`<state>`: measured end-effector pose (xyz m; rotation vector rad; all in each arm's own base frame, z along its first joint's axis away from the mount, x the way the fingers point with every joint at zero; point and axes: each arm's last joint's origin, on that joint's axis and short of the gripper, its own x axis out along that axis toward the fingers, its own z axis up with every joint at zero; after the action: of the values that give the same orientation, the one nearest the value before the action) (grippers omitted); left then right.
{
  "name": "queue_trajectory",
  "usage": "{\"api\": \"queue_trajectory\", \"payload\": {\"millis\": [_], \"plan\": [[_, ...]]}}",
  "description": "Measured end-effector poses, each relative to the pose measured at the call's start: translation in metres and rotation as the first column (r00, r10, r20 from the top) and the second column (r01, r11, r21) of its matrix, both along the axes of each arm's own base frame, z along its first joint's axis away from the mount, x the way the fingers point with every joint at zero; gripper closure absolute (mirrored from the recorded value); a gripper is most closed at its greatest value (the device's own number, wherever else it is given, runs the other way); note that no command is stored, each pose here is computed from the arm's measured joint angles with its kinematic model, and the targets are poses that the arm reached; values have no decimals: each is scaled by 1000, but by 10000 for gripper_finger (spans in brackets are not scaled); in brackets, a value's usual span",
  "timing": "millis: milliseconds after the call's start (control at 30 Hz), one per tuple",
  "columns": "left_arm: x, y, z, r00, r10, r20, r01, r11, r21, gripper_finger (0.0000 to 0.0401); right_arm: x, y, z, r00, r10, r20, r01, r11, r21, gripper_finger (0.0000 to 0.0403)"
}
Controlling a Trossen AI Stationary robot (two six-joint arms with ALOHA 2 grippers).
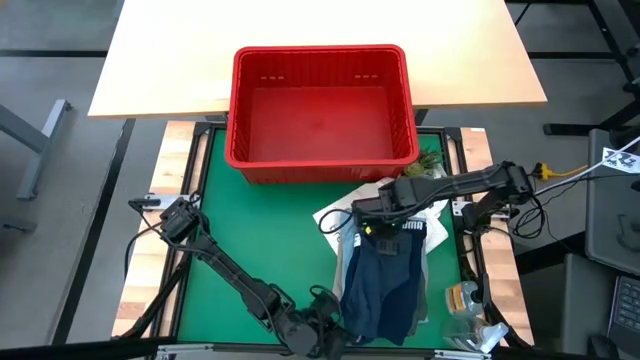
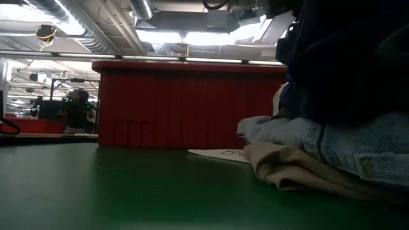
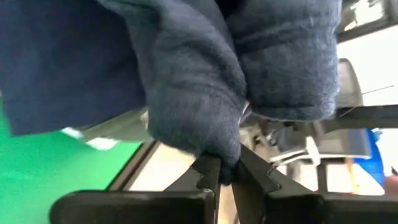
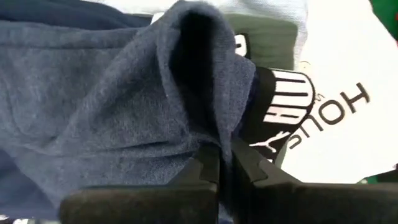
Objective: Fold Laundry from Bin
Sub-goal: Stack the dark gray shorts on top of the dark blue boxer
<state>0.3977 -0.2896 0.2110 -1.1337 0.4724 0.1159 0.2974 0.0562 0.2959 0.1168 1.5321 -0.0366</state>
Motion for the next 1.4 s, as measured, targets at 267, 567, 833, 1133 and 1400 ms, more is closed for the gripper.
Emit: {"api": "queue_trajectory", "payload": {"millis": [267,567,833,1133,1400], "plan": [[-5,1,-9,994,-63,-88,72,992,101,363,4,-3,-4,1000,-4,18,7,991,-130,398],[-6,-1,-11,967,-220,-129,237,963,131,362,4,-3,-4,1000,-5,21,8,991,-136,396],[-7,-3,-11,935,-328,-134,349,916,197,362,4,-4,-4,1000,-7,28,11,985,-170,326],[-5,11,11,930,-355,-93,366,874,320,385,3,-6,-3,1000,-7,14,10,979,-205,241],[-11,41,43,929,-340,-148,370,824,429,398,-7,-3,18,999,-18,-37,12,985,-171,233]]}}
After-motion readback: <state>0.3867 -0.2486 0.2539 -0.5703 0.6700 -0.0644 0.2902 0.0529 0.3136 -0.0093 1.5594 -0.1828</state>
